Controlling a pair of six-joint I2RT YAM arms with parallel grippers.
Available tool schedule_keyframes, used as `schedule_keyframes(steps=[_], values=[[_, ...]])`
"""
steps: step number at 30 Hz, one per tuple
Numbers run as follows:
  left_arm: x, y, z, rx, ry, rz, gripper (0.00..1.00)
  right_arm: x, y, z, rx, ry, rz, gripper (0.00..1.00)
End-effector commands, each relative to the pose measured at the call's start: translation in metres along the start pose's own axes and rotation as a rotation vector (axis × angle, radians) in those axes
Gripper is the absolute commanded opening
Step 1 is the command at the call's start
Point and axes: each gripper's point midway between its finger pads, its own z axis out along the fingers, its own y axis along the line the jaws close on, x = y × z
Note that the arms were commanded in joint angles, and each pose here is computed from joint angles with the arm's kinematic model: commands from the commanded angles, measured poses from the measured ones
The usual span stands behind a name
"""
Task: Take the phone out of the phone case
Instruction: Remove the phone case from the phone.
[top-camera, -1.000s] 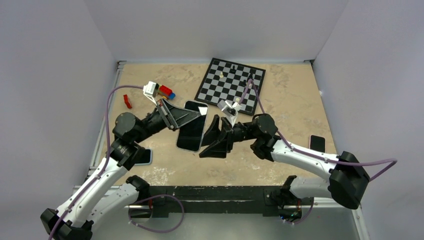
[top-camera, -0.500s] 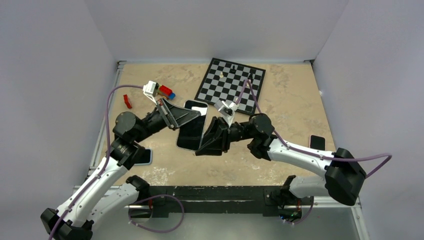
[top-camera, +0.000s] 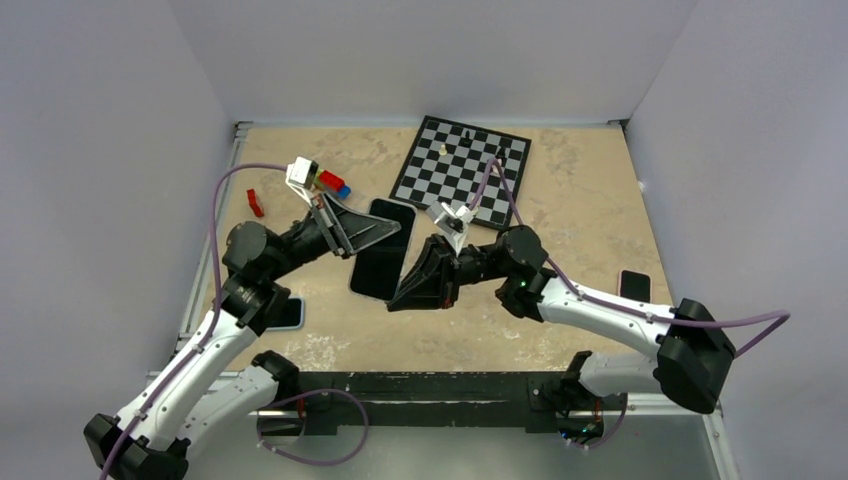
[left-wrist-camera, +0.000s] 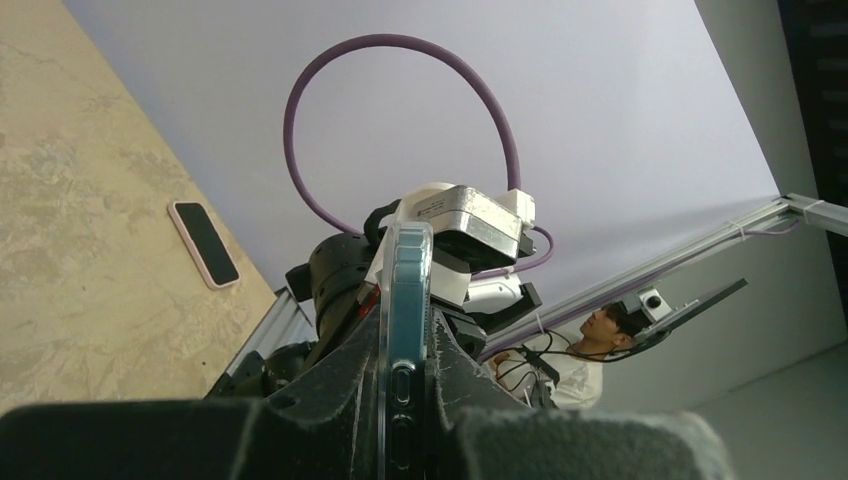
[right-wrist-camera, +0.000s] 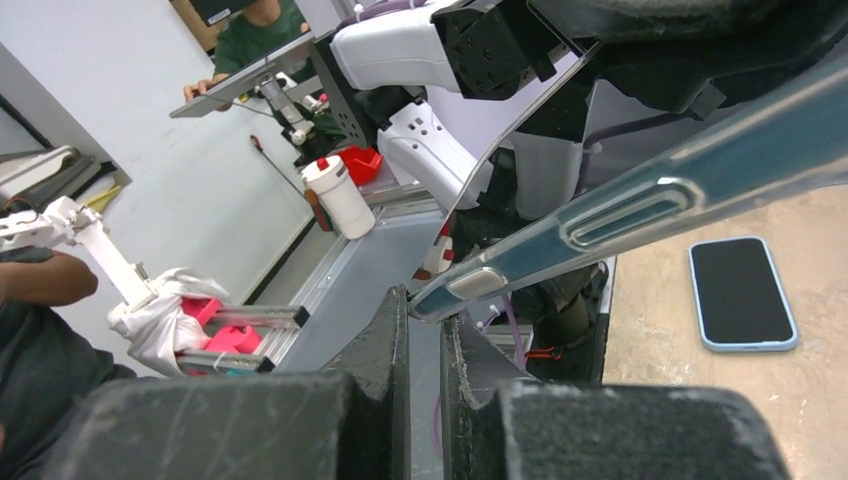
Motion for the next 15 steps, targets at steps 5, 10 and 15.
schedule_keyframes(steps=[5,10,15], values=[[0.014,-0.082,-0.017,0.236,0.113,-0.014,0.00,-0.003,-0.076,0.009,0.235,-0.021,0.013,0.00],[0.015,-0.096,-0.022,0.266,0.120,-0.017,0.00,0.012,-0.105,0.002,0.309,-0.016,0.036,0.00],[0.015,-0.093,-0.022,0.256,0.122,-0.050,0.00,0.015,-0.127,-0.012,0.447,-0.002,-0.060,0.00]])
